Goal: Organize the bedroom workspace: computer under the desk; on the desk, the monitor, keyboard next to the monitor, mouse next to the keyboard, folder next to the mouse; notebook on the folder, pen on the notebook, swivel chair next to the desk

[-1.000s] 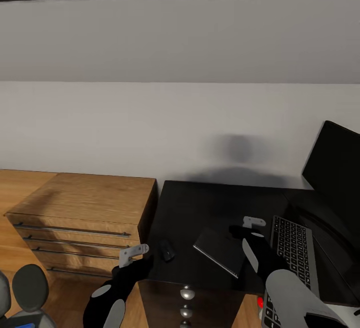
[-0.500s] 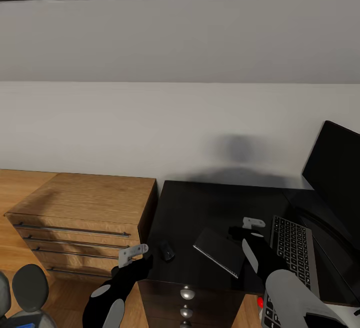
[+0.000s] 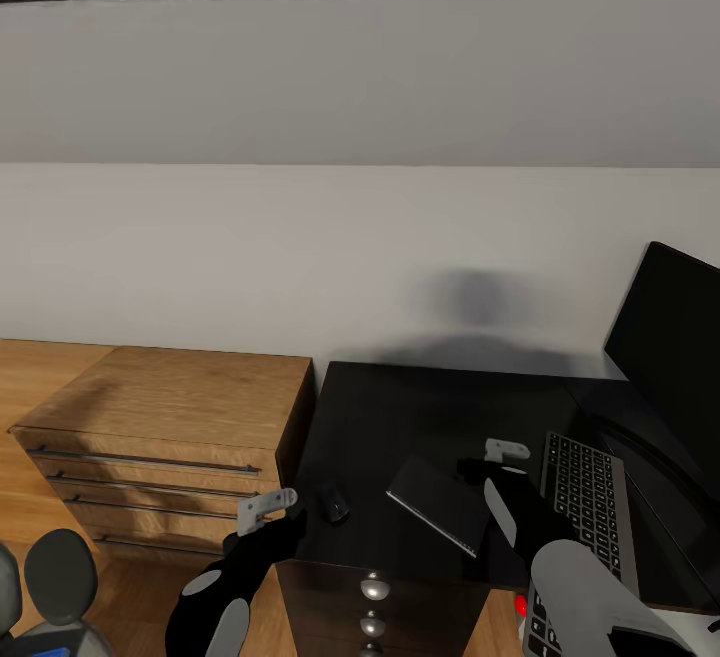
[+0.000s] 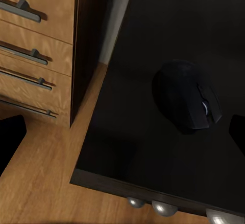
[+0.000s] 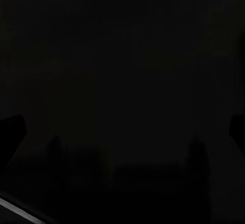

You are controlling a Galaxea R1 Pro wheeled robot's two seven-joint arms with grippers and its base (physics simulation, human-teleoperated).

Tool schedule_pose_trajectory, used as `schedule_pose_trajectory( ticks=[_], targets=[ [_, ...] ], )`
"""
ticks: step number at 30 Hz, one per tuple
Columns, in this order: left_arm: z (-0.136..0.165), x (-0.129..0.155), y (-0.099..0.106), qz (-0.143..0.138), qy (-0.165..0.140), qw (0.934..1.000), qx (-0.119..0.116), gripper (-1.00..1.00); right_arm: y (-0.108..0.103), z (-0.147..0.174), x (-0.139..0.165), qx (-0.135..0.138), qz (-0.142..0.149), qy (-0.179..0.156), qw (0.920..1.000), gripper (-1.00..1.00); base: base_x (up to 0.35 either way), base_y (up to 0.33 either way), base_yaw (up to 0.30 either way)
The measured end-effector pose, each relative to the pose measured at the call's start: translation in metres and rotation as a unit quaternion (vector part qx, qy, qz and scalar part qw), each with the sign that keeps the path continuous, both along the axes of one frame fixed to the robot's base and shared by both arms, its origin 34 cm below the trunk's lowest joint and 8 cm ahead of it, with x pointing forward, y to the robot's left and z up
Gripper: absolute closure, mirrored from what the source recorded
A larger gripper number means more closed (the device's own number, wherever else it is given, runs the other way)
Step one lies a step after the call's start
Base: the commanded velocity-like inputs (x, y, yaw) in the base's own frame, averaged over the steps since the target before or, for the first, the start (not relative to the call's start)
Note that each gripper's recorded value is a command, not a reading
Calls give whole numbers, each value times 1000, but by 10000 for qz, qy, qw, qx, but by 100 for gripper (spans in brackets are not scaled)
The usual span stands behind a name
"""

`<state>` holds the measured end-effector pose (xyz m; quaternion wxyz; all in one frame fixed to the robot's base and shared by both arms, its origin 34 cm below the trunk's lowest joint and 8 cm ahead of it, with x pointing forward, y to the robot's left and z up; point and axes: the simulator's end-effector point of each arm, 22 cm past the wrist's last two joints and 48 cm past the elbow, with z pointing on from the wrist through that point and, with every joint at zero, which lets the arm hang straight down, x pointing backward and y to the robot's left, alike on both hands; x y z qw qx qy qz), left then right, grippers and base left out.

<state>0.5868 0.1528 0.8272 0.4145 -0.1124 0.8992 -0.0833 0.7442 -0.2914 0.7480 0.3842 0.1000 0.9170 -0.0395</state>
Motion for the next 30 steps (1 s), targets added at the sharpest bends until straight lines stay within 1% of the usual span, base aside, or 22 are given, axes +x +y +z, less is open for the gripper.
schedule_pose_trajectory(
  ticks=[19, 24, 30],
  targets=[
    [0, 0, 0, -5, -6, 10000, 2, -100, 0, 0, 0, -10, 10, 4, 10000, -100, -1, 0, 0],
    [0, 0, 0, -7, -7, 10000, 3, -100, 0, 0, 0, -10, 12, 5, 10000, -100, -162, 0, 0],
    [0, 0, 0, -10, -10, 10000, 1, -100, 0, 0, 0, -10, 8, 4, 10000, -100, -51, 0, 0]
  ],
)
